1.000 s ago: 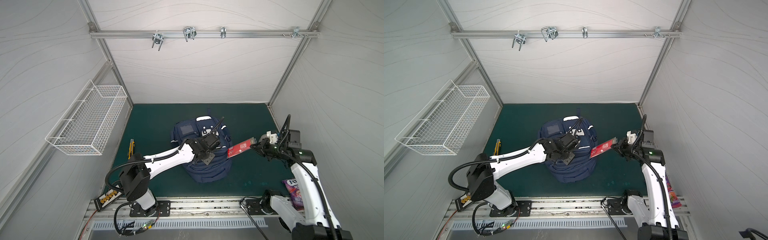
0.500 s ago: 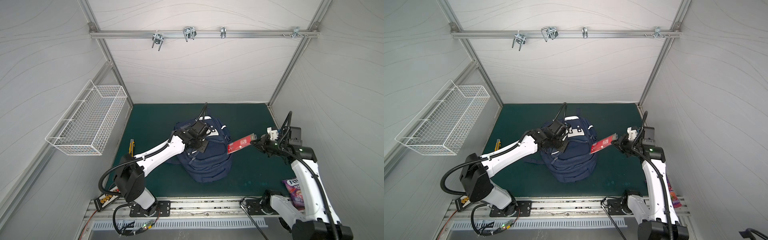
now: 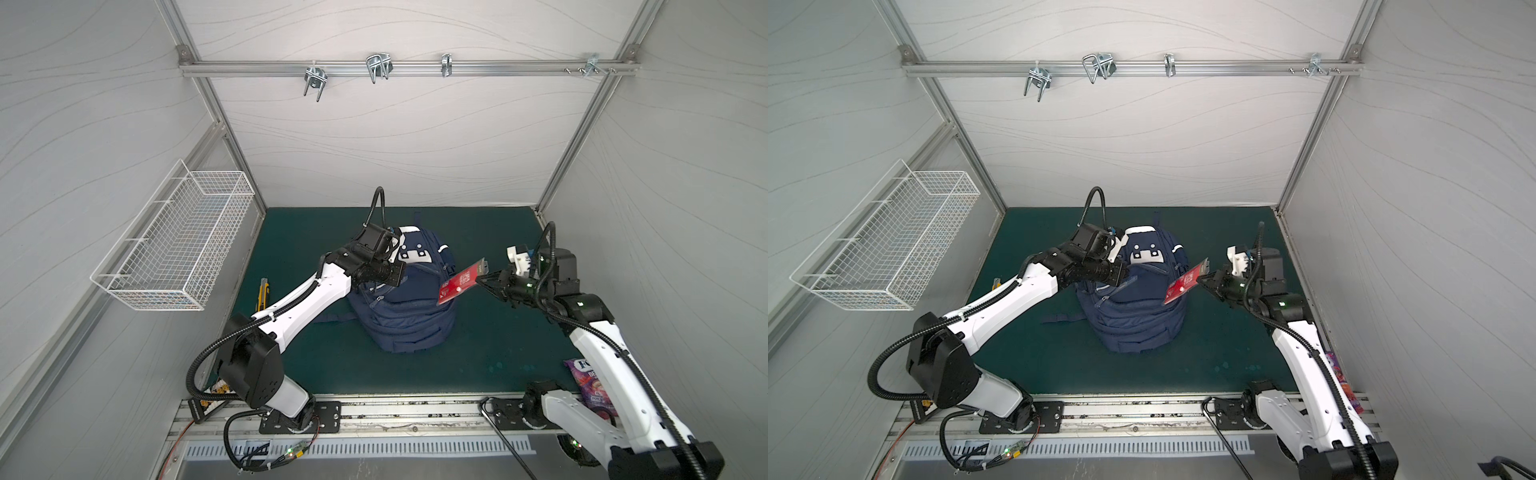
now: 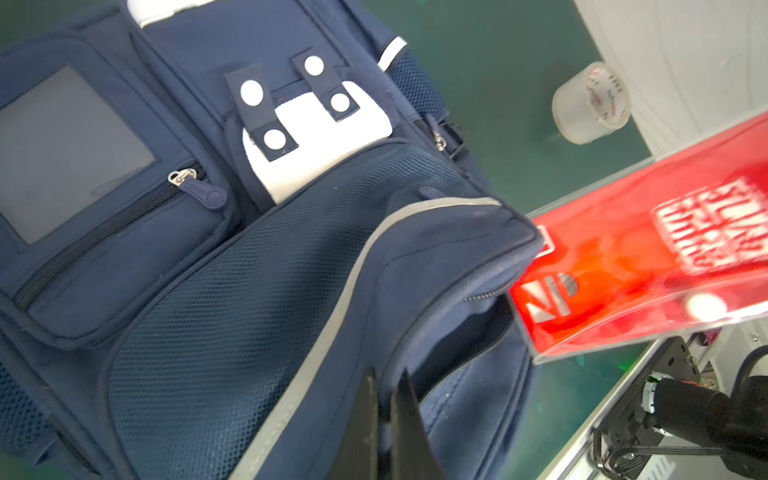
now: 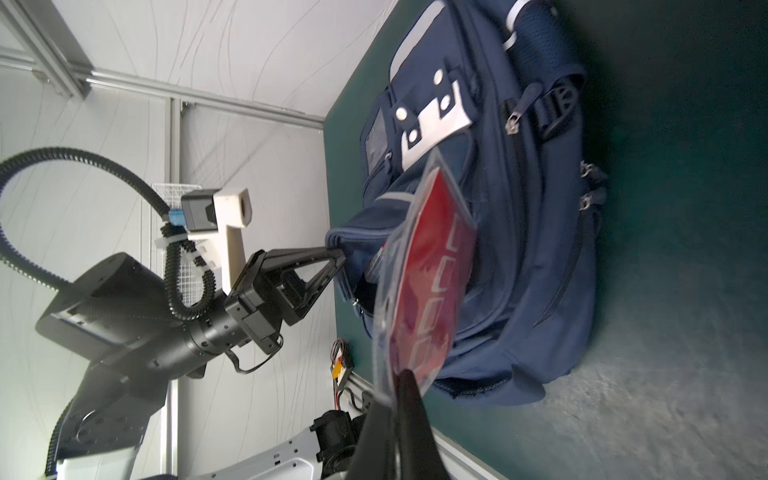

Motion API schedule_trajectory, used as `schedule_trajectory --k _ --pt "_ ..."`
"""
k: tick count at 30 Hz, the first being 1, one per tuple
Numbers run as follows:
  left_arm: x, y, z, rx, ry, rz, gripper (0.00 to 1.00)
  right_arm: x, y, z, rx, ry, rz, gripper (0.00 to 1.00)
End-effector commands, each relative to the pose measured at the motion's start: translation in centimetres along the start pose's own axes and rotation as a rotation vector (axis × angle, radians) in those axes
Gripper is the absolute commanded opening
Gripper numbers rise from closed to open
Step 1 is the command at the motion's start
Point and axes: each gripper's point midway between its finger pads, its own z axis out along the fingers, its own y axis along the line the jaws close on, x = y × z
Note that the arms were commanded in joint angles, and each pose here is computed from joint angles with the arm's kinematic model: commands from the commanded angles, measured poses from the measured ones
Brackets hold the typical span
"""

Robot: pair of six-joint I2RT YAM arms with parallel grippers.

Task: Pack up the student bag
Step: 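Insert the red package into the pocket with right while left holds it open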

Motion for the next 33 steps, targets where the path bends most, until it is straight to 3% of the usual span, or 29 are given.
schedule_trajectory --k 1,11,16,24,30,33 --pt "-6.0 -2.8 -3.8 0.105 -0.247 0.004 0.00 -0.1 1.7 -0.1 -0.040 -0.042 0.035 0.00" --pt "-6.2 -3.1 -4.1 0.122 -0.253 -0.005 0.00 2.7 2.0 -2.5 -0.065 -0.045 0.048 0.00" --pt "-5.8 -3.5 -4.1 0.154 -0.254 -0.021 0.00 3.1 -0.4 0.0 0.001 -0.005 0.128 0.00" --pt "-4.9 -3.9 -4.1 0.168 -0.238 -0.012 0.00 1.3 1.1 4.1 -0.011 -0.005 0.113 0.00" --pt "-4.2 -4.1 -4.0 0.186 -0.221 -0.020 0.00 -0.7 0.3 4.6 0.031 -0.100 0.157 0.00" --pt "-3.9 -4.4 -3.9 0.198 -0.215 -0.021 0.00 -1.3 -1.6 4.3 0.130 -0.150 0.198 0.00"
